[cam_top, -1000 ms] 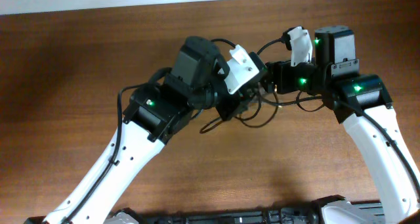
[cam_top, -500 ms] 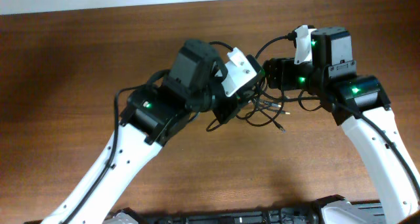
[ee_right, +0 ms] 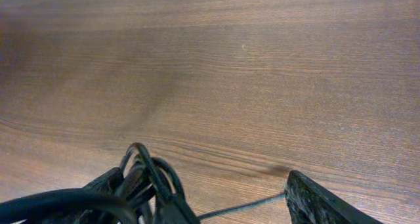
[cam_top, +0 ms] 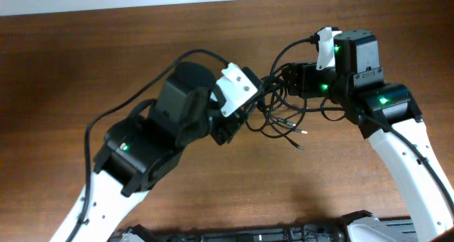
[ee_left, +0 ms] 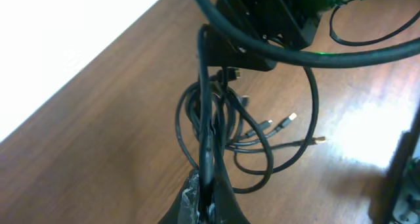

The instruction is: Untangle cables

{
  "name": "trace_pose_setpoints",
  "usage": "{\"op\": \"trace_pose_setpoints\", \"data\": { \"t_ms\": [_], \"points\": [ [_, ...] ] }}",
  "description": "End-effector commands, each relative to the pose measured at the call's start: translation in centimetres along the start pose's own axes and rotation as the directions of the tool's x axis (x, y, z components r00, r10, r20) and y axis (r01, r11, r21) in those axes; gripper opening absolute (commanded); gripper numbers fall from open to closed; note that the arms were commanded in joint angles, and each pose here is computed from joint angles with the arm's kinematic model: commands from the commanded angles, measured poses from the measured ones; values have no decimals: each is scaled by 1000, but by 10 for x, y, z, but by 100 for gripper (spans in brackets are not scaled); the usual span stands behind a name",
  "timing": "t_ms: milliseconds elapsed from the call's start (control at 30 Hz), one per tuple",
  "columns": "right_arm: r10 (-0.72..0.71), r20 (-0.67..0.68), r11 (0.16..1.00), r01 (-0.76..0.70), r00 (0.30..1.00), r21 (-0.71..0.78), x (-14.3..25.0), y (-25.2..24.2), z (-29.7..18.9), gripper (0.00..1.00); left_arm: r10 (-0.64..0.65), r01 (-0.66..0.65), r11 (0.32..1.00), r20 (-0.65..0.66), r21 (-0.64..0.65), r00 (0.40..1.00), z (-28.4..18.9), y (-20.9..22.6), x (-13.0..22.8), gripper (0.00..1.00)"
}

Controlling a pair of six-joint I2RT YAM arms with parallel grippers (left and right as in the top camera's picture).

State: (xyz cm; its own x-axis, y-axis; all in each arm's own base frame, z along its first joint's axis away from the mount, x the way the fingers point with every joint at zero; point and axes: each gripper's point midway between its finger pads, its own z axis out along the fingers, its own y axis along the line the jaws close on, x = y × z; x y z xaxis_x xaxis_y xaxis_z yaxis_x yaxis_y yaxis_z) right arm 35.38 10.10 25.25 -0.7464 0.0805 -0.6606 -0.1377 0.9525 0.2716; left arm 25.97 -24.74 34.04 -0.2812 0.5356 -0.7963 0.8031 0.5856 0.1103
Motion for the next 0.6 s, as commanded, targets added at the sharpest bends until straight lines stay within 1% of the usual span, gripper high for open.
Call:
{"op": "trace_pose_setpoints", "data": {
  "t_ms": [0,167,333,567],
  "points": [
    [61,82,954,-83,995,288,-15,-61,-5,76,21,-13,982,38,-187,999,-53,24,1,0],
    [56,97,936,-86,994,340,-17,-70,-8,76,-15,31,964,63,-263,998,-74,46,6,0],
    [54,103,928,-88,993,362,-18,-74,-9,76,-56,67,948,43,-312,997,-79,64,16,0],
    [45,112,882,-92,993,463,-17,-92,-17,76,-136,129,908,12,-398,991,-91,95,36,0]
  ]
}}
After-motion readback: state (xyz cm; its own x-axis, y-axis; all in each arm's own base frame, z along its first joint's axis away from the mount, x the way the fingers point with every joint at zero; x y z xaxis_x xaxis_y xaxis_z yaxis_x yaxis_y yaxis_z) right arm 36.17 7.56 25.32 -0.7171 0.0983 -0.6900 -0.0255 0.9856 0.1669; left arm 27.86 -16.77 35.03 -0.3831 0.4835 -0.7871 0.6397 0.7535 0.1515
